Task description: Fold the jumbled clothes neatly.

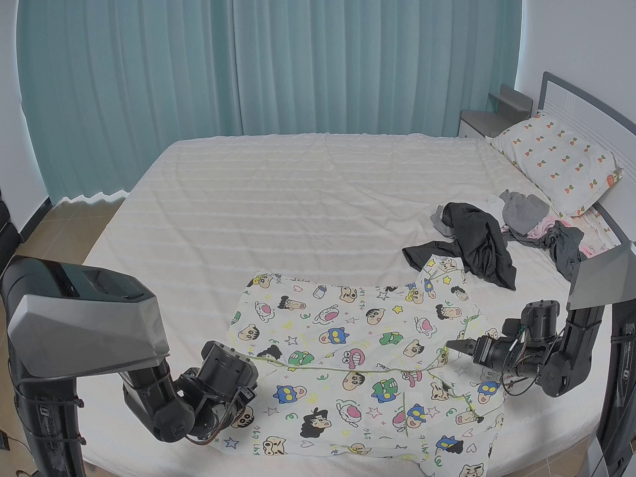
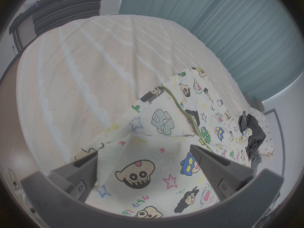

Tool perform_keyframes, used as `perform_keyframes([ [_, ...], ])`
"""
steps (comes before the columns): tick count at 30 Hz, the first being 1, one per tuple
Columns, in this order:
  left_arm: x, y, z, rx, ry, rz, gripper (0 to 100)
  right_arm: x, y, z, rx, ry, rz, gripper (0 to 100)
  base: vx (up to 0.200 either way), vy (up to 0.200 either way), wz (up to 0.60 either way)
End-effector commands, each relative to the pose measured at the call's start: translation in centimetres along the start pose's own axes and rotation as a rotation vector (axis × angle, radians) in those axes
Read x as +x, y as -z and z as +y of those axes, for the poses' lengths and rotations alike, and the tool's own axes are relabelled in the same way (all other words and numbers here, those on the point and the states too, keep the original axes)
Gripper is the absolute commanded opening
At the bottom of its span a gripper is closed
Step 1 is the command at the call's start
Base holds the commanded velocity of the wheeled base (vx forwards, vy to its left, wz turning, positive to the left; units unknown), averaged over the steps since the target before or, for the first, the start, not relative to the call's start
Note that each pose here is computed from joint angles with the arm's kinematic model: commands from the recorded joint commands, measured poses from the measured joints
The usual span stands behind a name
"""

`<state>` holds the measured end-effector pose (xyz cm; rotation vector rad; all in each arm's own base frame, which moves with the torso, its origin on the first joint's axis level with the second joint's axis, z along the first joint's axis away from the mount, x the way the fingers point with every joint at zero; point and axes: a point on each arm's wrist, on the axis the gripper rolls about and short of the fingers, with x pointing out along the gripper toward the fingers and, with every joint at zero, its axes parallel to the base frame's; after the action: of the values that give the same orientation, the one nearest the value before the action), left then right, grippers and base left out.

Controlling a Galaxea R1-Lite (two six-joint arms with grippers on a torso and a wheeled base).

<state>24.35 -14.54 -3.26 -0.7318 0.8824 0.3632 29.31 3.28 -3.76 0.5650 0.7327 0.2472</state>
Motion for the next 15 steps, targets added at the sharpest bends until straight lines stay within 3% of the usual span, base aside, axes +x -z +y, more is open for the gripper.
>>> perform_keyframes([
  [1, -0.2, -0.2, 0.3, -0.002, -0.006, -0.003, 0, 0.0, 0.0, 0.0, -0.001, -0.001, 0.0, 100, 0.0, 0.0, 0.0],
  [10, -0.6, -0.9, 0.6, -0.024, -0.009, -0.015, 0, 0.0, 0.0, 0.0, 0.0, 0.0, -0.001, 100, 0.0, 0.0, 0.0],
  [15, -2.4, -1.5, 0.6, -0.038, 0.055, -0.044, 0, -0.1, 0.1, 0.0, 0.0, -0.002, 0.006, 100, 0.0, 0.0, 0.0],
])
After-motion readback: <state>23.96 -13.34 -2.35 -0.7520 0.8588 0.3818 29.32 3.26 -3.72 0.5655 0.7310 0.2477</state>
